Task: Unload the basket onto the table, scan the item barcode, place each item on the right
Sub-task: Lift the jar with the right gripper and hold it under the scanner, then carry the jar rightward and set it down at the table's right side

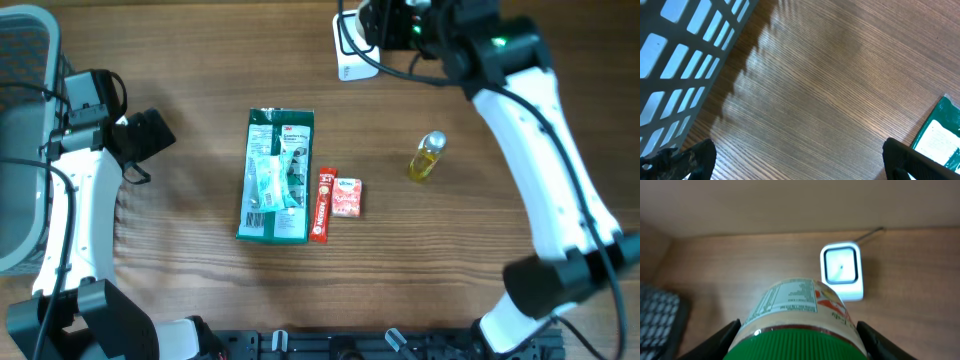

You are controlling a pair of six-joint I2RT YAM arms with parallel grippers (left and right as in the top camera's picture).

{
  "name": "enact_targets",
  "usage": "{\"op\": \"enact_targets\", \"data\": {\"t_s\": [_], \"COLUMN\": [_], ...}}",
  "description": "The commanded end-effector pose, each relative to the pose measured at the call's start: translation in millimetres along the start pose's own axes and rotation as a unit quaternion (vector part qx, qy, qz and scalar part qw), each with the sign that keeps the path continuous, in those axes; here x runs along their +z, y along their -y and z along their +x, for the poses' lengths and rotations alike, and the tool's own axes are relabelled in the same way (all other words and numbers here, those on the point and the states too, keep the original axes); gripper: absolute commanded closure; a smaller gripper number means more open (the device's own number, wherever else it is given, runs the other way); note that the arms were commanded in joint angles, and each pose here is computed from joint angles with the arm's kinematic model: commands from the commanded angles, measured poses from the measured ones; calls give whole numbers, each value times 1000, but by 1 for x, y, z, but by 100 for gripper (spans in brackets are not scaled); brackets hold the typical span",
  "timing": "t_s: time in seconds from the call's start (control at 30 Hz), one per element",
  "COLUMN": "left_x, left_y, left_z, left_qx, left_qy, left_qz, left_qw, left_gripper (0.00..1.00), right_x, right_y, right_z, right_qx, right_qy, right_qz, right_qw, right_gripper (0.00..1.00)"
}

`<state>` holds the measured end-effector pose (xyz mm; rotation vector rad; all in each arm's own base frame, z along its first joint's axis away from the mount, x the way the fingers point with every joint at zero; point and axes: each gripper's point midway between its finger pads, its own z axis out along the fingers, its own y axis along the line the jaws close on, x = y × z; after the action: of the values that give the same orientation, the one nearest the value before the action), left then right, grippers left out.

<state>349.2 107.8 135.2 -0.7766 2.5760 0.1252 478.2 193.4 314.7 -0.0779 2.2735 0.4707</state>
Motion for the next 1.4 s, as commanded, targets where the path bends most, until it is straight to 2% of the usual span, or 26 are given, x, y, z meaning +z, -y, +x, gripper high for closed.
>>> {"op": "enact_targets", "data": {"t_s": [0.0,0.1,0.2,0.33,0.47,0.7,1.23,1.33,1.37], "left_x": [-4,-4,-4,-4,-4,-4,-4,-4,-4], "left_y": [-1,-1,-1,-1,-1,-1,-1,-1,-1], "left_z": [-6,-6,-6,-6,-6,-6,-6,-6,-6], "left_qx": [3,3,3,3,3,3,3,3,3], "left_qy": [10,10,10,10,10,10,10,10,10], "left_qz": [1,1,1,1,1,1,1,1,1], "left_qw": [1000,1000,1000,1000,1000,1000,1000,1000,1000], "left_gripper": [0,0,0,0,0,0,0,0,0], "right_x": [71,123,159,183,188,213,246,236,221], "right_y": [18,26,31,40,45,51,68,65,61], "right_z": [11,18,20,-1,-20,-11,24,11,-5], "right_qx": [-36,-87,-88,-89,-86,-82,-72,-72,-70], "right_qy": [-6,3,24,92,144,155,119,135,152], "right_qz": [26,23,19,40,62,58,73,70,67], "right_qw": [999,996,996,991,984,983,988,986,984], "right_gripper": [96,96,96,96,96,95,96,96,96]}}
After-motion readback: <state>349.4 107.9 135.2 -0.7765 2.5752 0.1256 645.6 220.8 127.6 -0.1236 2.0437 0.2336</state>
